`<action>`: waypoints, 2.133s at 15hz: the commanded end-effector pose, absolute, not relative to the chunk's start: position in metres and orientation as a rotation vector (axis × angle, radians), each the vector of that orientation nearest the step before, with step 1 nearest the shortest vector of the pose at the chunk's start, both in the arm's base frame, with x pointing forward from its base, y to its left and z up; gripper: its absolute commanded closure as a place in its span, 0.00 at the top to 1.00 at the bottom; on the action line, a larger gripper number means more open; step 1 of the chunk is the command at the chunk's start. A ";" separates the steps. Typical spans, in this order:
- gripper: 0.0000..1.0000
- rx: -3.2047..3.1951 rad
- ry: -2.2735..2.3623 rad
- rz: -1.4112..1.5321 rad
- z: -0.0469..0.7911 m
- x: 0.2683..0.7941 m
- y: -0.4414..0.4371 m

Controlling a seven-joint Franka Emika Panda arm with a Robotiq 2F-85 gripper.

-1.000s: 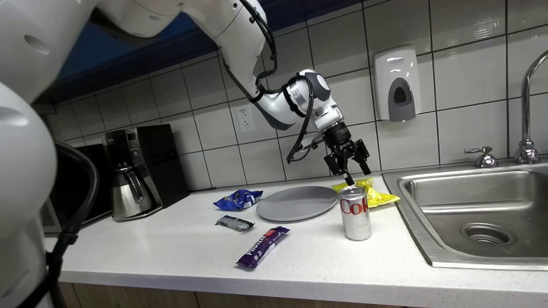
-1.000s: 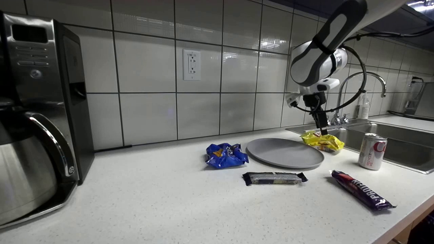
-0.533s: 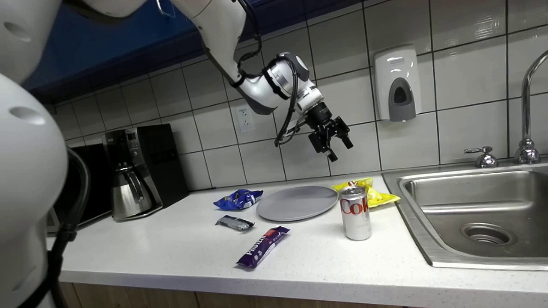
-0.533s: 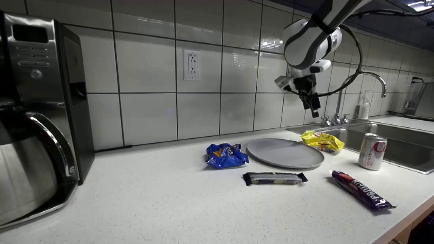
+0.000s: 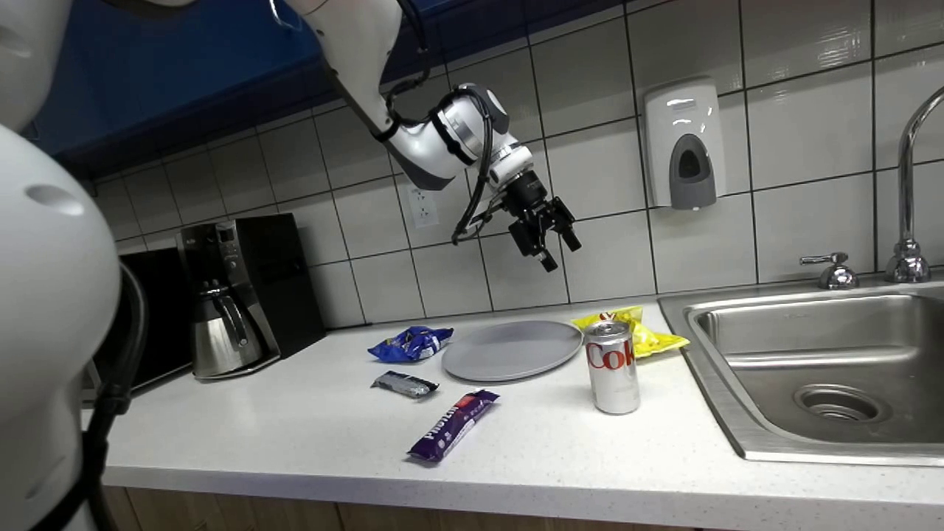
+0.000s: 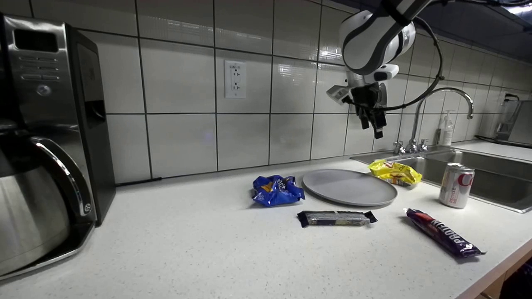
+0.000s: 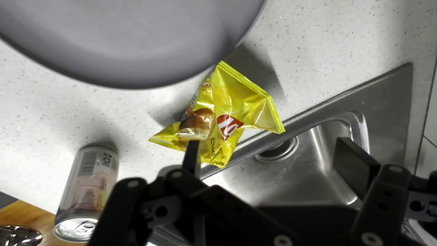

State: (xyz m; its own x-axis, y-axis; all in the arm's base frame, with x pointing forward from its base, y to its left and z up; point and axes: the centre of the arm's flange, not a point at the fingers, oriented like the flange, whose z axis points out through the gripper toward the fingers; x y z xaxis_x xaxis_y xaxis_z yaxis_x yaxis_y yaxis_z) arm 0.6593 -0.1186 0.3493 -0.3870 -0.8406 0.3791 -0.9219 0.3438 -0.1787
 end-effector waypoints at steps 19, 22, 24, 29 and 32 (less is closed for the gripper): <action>1.00 1.615 -2.425 0.504 0.353 0.605 -0.027; 1.00 1.628 -2.448 0.488 0.354 0.588 -0.010; 1.00 1.649 -2.466 0.455 0.351 0.578 -0.001; 1.00 1.774 -2.451 0.429 0.336 0.563 0.022; 1.00 1.840 -2.434 0.407 0.321 0.559 0.038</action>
State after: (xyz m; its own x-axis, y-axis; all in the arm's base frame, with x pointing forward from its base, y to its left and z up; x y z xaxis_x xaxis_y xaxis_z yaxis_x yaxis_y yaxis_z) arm 0.5758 0.0277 0.3263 -0.3072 -0.9181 0.2505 -0.9482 0.2729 -0.1626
